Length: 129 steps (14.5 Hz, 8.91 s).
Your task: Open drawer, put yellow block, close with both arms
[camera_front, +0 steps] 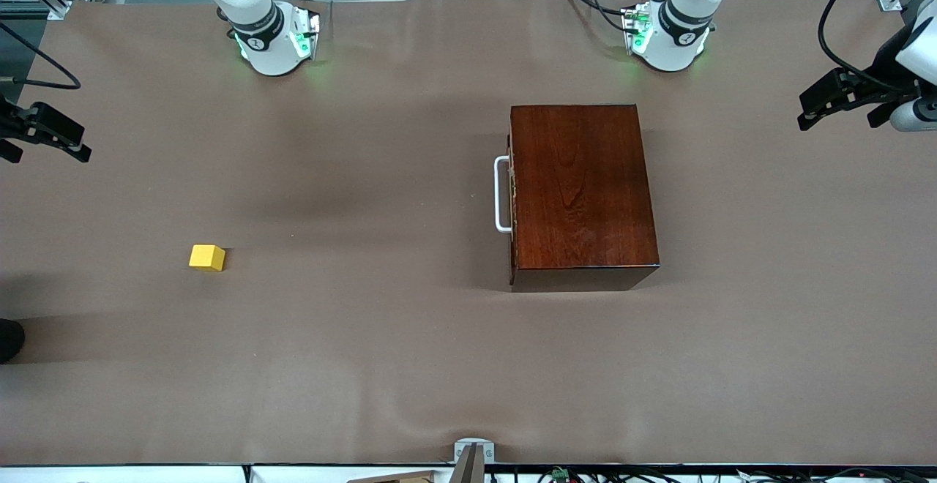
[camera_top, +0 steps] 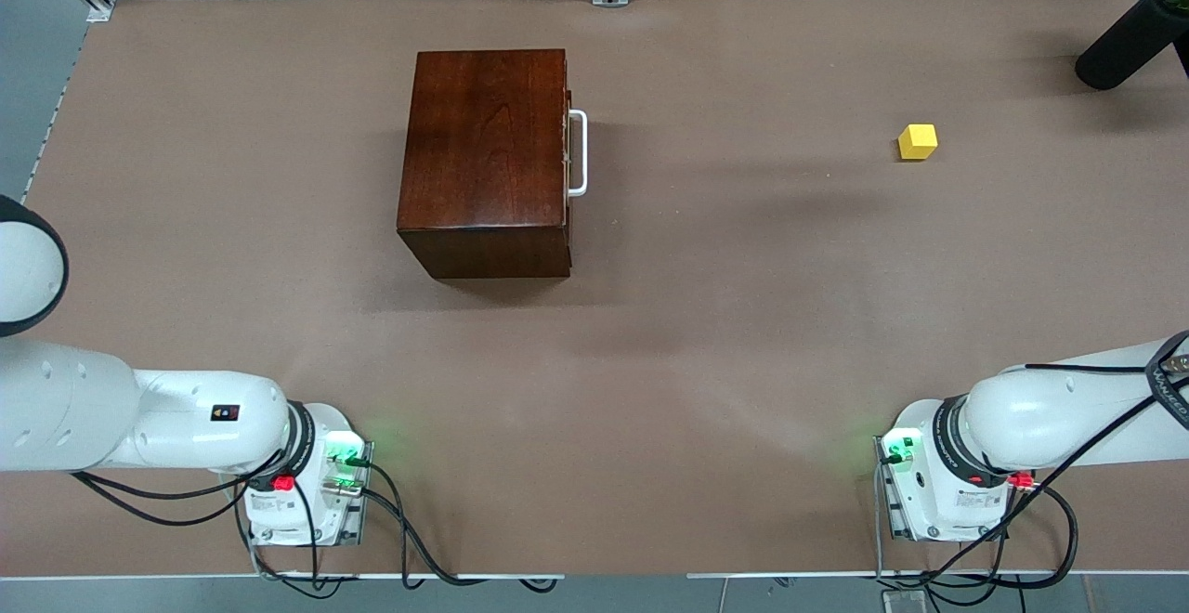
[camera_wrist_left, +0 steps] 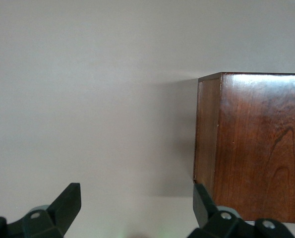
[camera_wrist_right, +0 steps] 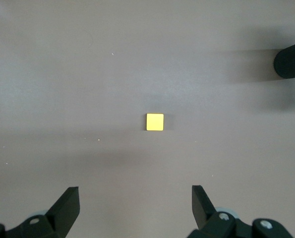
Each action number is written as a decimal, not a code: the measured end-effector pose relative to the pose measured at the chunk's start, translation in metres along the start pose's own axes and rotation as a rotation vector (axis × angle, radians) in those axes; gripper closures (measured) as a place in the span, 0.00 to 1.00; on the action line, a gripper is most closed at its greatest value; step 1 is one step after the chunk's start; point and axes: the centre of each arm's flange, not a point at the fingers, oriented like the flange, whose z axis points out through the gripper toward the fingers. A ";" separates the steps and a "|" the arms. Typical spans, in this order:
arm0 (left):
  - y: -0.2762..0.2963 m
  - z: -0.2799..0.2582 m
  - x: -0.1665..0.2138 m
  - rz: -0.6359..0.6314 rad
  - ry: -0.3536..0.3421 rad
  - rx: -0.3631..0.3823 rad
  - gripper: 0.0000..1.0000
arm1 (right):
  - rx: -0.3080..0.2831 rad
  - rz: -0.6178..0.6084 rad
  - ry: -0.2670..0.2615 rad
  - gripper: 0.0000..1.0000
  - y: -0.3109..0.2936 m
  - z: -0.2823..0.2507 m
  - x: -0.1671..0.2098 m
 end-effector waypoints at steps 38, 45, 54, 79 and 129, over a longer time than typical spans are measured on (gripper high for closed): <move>0.520 0.277 -0.090 0.062 -0.031 0.179 0.00 | 0.000 0.003 -0.004 0.00 0.002 0.001 0.000; 0.524 0.335 -0.093 0.110 0.007 0.311 0.00 | 0.000 0.003 -0.004 0.00 0.002 0.001 0.000; 0.529 0.353 -0.091 0.093 0.023 0.303 0.00 | 0.000 0.003 -0.004 0.00 0.002 0.001 0.000; 0.585 0.347 -0.107 -0.152 0.205 0.009 0.00 | 0.000 0.004 -0.004 0.00 0.002 0.001 0.000; -0.028 -0.001 0.053 -0.096 0.021 0.020 0.00 | -0.015 -0.011 -0.119 0.00 -0.012 0.207 0.095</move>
